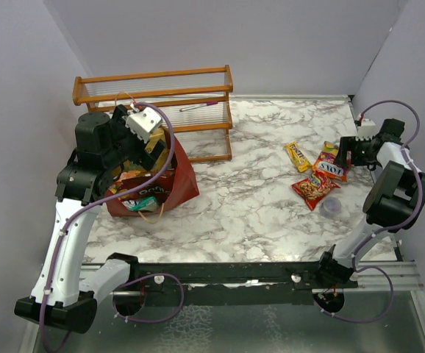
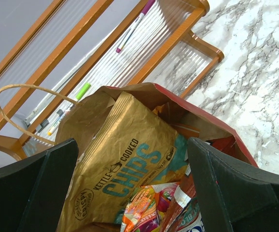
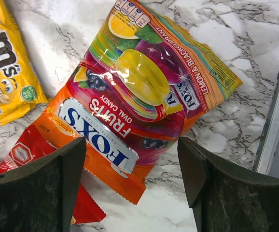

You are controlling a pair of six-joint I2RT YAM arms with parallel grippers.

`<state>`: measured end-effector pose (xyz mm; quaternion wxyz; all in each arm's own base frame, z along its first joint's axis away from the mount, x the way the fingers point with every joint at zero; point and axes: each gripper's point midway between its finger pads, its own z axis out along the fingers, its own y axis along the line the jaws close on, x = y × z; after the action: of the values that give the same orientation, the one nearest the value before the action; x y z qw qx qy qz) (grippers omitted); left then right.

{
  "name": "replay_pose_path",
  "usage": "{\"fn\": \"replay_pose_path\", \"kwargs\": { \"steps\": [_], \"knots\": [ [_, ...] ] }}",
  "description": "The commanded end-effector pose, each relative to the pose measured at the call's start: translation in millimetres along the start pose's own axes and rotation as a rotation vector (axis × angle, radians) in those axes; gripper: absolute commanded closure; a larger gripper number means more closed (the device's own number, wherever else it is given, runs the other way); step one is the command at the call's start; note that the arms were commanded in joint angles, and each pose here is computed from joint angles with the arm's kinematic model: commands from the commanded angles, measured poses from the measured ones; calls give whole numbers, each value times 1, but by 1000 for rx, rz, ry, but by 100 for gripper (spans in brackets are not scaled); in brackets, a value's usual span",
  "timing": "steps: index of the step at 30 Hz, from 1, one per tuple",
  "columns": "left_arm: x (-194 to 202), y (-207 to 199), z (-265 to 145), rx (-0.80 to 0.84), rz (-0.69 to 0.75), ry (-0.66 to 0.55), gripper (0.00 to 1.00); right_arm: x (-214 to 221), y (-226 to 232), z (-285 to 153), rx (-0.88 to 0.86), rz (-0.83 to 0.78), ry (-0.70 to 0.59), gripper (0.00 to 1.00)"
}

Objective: Place the snacks into the paper bag
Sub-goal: Pick up the snack from the center of the board.

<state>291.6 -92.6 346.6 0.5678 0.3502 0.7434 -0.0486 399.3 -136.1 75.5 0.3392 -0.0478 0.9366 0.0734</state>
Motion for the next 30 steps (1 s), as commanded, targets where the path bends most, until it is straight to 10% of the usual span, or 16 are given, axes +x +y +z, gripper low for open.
{"fn": "replay_pose_path", "kwargs": {
  "steps": [1,14,30],
  "knots": [
    [-6,-6,-3,34,-7,-30,2,-4,-18,12,37,-26,-4,21],
    [-2,-7,1,39,4,-24,2,29,-20,48,-19,-31,66,27],
    [-17,0,-3,14,15,-60,2,7,0,21,-97,-101,15,89]
  ]
}}
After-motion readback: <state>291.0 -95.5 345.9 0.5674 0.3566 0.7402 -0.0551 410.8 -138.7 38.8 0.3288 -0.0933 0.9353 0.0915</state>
